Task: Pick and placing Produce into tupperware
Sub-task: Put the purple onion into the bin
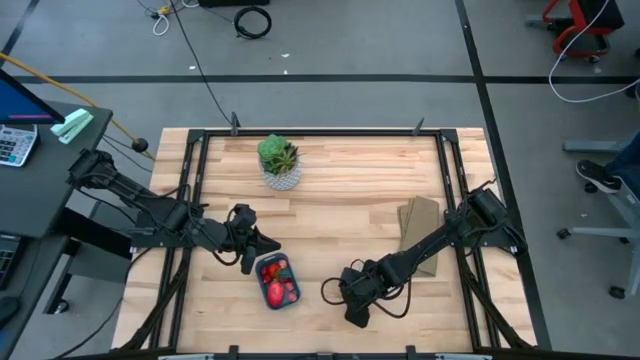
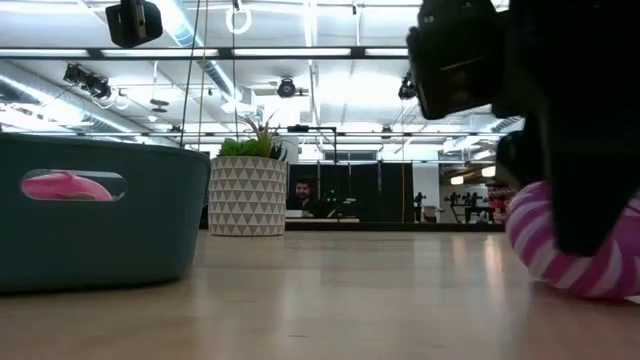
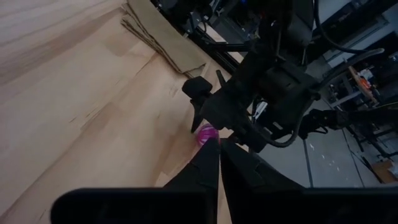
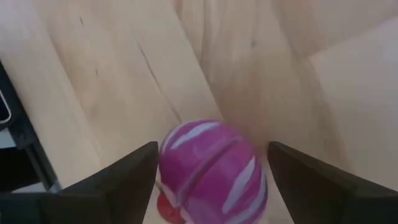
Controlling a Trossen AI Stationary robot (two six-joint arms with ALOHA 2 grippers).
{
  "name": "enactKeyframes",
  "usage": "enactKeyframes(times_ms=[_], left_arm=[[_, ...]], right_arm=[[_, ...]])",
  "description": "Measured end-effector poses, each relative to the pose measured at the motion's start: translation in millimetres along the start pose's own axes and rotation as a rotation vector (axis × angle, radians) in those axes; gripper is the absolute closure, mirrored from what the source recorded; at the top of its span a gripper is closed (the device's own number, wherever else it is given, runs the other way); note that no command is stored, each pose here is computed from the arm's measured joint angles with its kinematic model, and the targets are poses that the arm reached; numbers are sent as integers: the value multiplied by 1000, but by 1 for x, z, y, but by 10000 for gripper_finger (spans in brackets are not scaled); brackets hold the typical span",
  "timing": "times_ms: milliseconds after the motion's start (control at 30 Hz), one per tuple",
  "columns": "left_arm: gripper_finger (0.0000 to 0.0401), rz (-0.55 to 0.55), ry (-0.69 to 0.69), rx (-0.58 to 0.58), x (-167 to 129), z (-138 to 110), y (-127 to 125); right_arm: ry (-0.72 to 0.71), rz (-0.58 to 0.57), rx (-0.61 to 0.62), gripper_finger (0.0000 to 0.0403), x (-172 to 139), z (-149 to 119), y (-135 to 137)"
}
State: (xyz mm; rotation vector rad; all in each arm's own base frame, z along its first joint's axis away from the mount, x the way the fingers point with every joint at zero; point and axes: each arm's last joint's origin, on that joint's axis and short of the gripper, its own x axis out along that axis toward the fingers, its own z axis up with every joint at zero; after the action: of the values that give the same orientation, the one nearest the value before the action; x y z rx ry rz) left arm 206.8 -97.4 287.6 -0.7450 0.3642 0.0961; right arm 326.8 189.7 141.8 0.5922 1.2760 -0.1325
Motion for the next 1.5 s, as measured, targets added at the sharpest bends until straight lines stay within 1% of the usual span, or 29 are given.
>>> enactKeyframes(times_ms=[233,500,667,867,967,1100,1167,1267,1400,1500], left_arm=[[393,4,2,3,0,0,0],[378,4,2,5,0,0,0],[380,5,2,5,0,0,0],[392,5,2,4,0,0,0],[392,5,2,4,0,0,0],[383,4,2,3,0,0,0],[379,4,1,2,0,0,0],[378,2,0,1,0,0,0],[384,1,-1,0,0,0,0],[390,-3,-4,-2,0,1,0]], right_arm=[[29,-28,1,91,1,-7,-1],[-1,-60,29,99,3,-6,-5],[11,-55,58,127,3,-6,-5],[-11,-34,174,179,2,-4,-4],[-28,-22,242,193,1,0,-4],[-115,35,263,192,-7,13,3],[-157,62,253,186,-9,19,5],[-260,107,231,179,-14,33,10],[-447,182,220,178,-25,63,13],[-646,286,252,180,-37,90,13]])
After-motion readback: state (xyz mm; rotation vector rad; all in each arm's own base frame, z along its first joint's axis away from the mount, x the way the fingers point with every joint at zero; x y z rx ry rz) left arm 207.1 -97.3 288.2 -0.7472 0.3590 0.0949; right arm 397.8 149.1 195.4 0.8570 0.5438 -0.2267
